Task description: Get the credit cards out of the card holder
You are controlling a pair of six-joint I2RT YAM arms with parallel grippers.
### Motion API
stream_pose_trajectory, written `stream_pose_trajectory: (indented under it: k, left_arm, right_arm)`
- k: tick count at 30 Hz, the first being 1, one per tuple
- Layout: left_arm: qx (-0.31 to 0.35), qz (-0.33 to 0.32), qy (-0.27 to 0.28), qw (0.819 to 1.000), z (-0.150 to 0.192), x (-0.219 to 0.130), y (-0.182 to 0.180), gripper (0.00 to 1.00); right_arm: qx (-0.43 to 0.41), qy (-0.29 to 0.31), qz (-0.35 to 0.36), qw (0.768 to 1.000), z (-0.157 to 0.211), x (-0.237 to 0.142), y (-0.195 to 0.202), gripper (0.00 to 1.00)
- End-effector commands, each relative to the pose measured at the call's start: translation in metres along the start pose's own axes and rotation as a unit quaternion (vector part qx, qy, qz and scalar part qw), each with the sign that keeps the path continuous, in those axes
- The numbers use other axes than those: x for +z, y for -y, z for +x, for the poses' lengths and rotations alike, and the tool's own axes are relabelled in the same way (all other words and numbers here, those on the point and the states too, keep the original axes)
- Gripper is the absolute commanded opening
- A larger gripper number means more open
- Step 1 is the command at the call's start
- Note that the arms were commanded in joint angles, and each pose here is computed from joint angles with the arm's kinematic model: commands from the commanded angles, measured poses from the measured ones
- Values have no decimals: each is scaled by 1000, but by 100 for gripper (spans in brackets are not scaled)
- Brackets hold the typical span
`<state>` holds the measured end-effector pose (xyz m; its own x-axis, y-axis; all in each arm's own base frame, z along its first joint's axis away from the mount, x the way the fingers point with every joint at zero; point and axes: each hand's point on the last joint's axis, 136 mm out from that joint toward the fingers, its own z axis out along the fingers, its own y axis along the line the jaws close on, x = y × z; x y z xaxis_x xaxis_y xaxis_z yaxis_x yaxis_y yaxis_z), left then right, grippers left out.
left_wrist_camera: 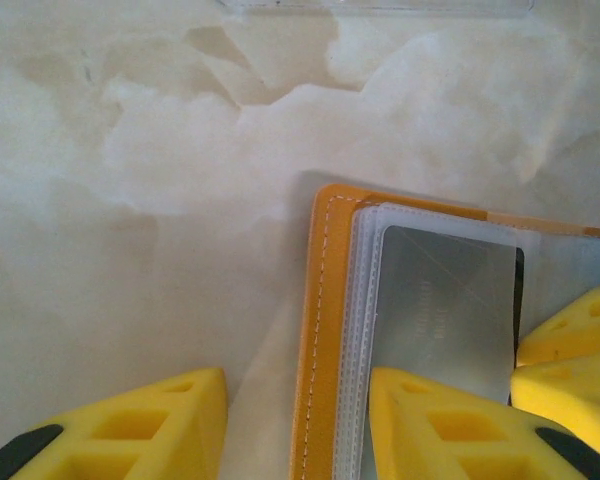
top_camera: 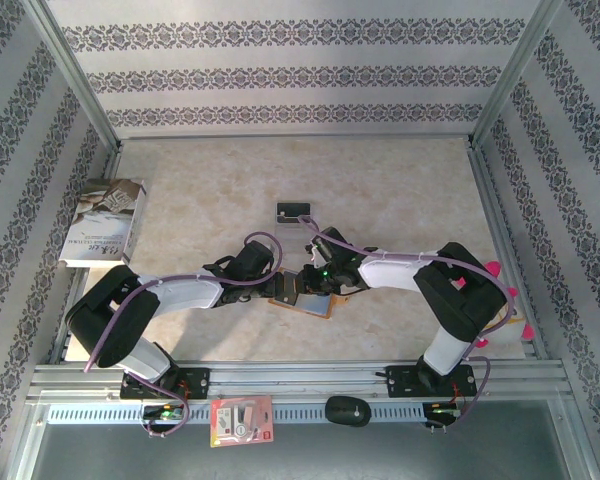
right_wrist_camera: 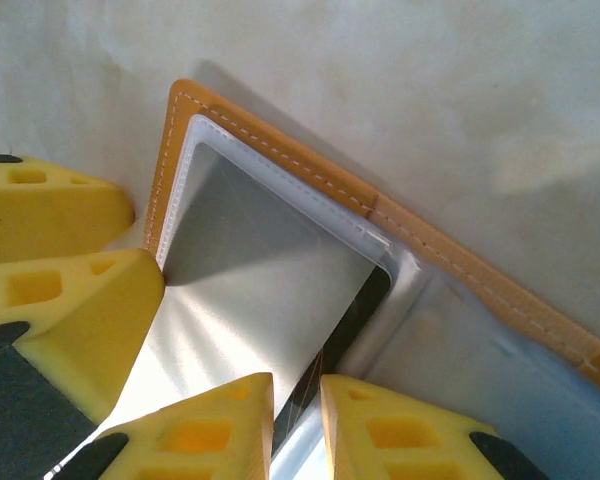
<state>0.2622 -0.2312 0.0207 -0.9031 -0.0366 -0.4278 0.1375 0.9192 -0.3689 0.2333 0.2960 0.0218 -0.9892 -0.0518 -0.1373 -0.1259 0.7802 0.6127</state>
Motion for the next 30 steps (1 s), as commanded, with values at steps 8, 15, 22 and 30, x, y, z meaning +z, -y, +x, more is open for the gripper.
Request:
stream_pose_trajectory:
  k: [8, 15, 22, 30]
  left_arm:
    - [-9, -12, -84, 996, 49, 10, -17, 41]
    - [-10, -11, -88, 996, 51, 12, -17, 41]
    - [-13, -9, -94, 995, 56, 9, -18, 41]
    - [-22, -6, -99, 995, 62, 3, -20, 41]
  right_arm:
    - [14, 0, 15, 1000, 4, -7, 9, 33]
    - [18, -6, 9, 1000, 4, -1, 9, 29]
    - [8, 9, 0, 1000, -10, 0, 4, 19]
    - [-10, 5, 6, 1000, -18, -1, 9, 0]
